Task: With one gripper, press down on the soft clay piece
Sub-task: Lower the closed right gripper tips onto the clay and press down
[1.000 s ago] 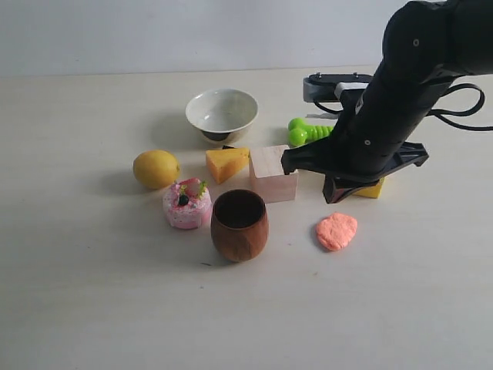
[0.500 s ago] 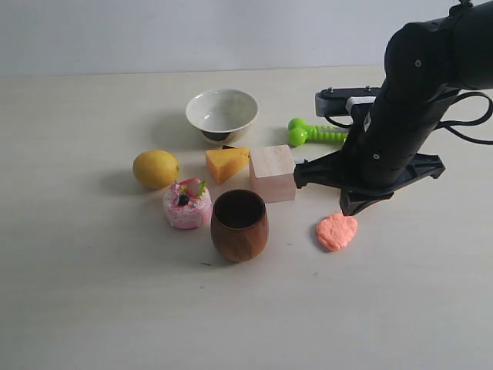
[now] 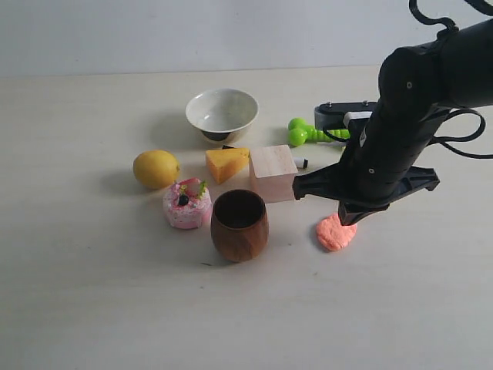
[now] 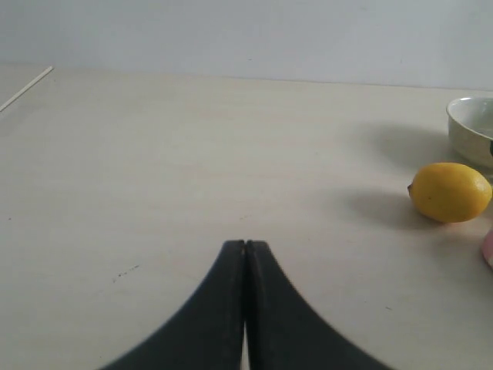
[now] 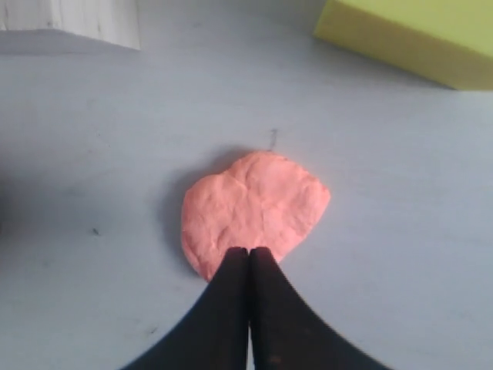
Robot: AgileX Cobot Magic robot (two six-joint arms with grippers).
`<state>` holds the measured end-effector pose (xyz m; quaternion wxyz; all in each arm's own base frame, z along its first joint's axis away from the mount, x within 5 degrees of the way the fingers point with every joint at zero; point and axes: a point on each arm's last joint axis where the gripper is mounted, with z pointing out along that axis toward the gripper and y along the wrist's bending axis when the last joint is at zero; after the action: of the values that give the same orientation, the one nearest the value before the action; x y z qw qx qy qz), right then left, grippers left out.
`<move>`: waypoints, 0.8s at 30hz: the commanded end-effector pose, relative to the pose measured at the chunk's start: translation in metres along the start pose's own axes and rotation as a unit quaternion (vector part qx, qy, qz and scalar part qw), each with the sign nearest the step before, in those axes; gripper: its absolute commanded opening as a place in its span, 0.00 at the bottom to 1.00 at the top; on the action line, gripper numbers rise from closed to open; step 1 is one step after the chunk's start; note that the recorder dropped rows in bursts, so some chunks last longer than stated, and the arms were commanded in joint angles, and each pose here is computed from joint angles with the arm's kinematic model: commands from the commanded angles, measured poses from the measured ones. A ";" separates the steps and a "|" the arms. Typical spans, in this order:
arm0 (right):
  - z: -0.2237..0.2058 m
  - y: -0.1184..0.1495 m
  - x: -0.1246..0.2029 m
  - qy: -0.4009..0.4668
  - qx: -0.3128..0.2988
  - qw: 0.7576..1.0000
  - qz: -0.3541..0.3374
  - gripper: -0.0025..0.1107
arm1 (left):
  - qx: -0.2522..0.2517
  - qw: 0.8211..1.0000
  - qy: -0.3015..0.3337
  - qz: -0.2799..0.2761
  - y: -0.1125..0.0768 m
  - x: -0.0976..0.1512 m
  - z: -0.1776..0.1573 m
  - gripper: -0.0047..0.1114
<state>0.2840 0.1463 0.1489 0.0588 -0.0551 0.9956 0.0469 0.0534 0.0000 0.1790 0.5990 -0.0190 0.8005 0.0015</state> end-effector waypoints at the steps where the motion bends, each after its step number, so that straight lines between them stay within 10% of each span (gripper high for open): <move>1: 0.008 0.001 -0.001 0.001 -0.005 1.000 0.008 0.02 | 0.000 1.000 -0.009 -0.001 0.000 -0.002 -0.001 0.04; 24: 0.035 0.003 0.000 0.029 -0.011 0.999 0.022 0.02 | 0.000 1.000 -0.009 -0.001 0.000 -0.002 -0.001 0.04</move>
<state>0.2876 0.1515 0.1207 0.0350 -0.0364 0.9972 0.0558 0.0534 0.0000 0.1790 0.5990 -0.0190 0.8005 0.0015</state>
